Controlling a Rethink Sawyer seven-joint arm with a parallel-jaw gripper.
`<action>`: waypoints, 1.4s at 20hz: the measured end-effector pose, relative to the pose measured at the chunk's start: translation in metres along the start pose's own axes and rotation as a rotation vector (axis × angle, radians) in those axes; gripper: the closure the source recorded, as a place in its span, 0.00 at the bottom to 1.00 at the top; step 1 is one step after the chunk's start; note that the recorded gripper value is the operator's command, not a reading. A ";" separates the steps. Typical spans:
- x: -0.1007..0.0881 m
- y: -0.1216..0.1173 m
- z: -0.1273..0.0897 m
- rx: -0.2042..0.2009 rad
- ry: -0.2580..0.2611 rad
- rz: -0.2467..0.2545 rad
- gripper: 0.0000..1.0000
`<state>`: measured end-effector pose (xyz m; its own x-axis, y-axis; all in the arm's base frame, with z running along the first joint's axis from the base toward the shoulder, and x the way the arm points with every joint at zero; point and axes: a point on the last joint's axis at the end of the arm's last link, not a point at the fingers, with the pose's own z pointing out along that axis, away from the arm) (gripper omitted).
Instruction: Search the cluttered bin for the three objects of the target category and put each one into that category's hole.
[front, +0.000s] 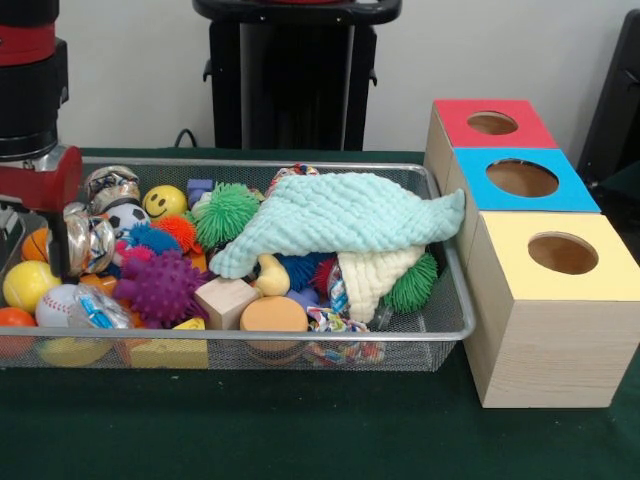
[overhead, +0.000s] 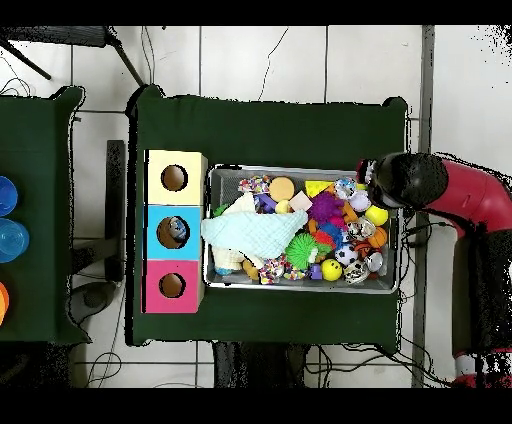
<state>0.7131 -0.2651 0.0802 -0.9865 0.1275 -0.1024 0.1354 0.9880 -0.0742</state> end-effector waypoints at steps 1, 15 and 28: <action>0.000 -0.001 0.000 0.000 0.000 0.001 0.00; 0.000 -0.001 0.000 0.000 0.000 0.001 0.00; -0.005 0.023 -0.001 -0.003 -0.002 -0.031 0.00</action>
<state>0.7210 -0.2428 0.0802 -0.9900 0.0968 -0.1024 0.1047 0.9917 -0.0740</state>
